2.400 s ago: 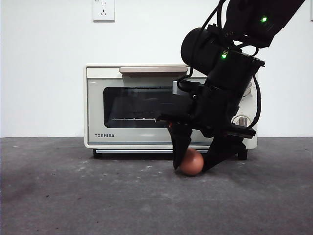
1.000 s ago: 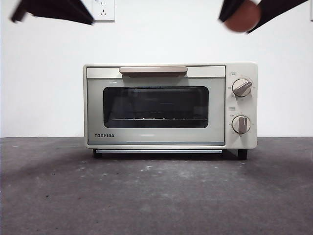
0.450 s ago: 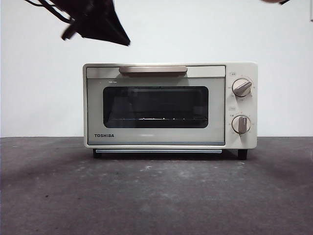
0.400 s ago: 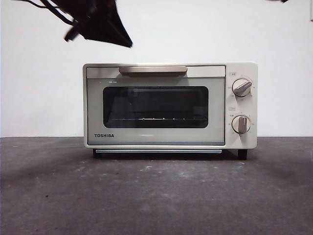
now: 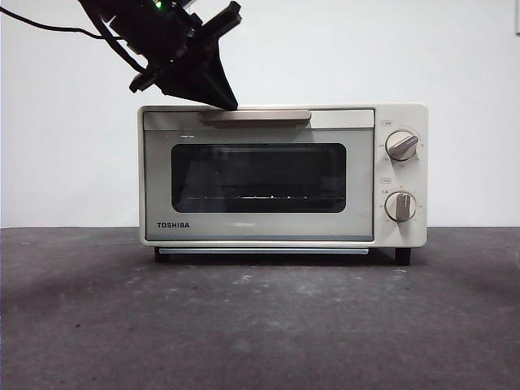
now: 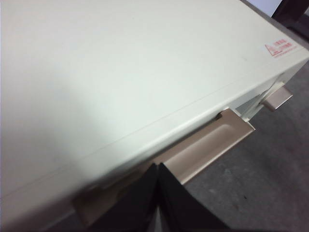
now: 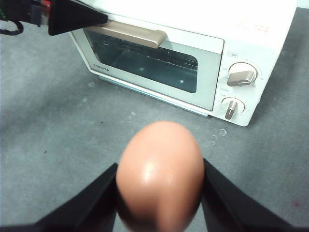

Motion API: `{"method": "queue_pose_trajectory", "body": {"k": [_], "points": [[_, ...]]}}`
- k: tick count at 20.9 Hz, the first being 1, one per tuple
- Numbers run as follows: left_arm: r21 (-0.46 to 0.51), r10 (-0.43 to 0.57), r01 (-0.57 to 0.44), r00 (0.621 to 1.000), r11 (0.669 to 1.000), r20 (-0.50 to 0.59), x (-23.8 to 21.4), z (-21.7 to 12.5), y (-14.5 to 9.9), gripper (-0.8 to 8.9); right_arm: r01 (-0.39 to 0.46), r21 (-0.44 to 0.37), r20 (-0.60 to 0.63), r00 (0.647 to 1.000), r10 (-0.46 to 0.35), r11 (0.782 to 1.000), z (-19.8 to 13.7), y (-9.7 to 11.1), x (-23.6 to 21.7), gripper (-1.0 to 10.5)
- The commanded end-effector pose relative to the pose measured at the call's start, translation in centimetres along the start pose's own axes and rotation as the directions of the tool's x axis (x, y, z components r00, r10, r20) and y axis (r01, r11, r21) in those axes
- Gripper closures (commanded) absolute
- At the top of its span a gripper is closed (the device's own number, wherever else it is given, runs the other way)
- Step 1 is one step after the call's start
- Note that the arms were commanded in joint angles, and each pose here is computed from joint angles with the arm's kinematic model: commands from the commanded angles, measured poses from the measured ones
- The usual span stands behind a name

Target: Eggoven

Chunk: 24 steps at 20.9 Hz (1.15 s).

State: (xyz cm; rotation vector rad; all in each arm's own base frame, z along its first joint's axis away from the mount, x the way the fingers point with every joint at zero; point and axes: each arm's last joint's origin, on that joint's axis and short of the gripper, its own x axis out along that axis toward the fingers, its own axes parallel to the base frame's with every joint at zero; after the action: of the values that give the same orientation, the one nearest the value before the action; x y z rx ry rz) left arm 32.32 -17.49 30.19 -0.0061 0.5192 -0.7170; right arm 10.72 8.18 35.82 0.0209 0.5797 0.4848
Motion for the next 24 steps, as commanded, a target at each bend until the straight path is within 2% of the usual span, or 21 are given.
{"method": "queue_pose_trajectory", "body": {"k": [1, 11, 18, 24], "points": [[0.031, 0.028, -0.028, 1.0, 0.999, 0.004, 1.1, 0.1, 0.2, 8.06, -0.008, -0.016, 0.009, 1.0, 0.008, 1.0, 0.3, 0.2, -0.2, 9.4], [0.028, 0.029, -0.027, 0.997, 0.999, -0.067, 2.6, -1.2, 0.3, 8.06, -0.008, -0.025, -0.007, 1.0, 0.008, 1.0, 0.2, 0.2, -0.2, 9.4], [0.064, -0.018, 0.032, 0.978, 0.997, -0.206, 3.1, -2.7, -2.1, 8.06, -0.009, -0.029, -0.003, 1.0, 0.009, 1.0, 0.2, 0.2, -0.2, 9.4], [0.07, -0.064, 0.092, 0.943, 0.993, -0.328, 3.2, -4.1, -4.7, 8.06, -0.013, -0.028, 0.012, 1.0, 0.013, 1.0, 0.4, 0.2, -0.1, 9.4]]}}
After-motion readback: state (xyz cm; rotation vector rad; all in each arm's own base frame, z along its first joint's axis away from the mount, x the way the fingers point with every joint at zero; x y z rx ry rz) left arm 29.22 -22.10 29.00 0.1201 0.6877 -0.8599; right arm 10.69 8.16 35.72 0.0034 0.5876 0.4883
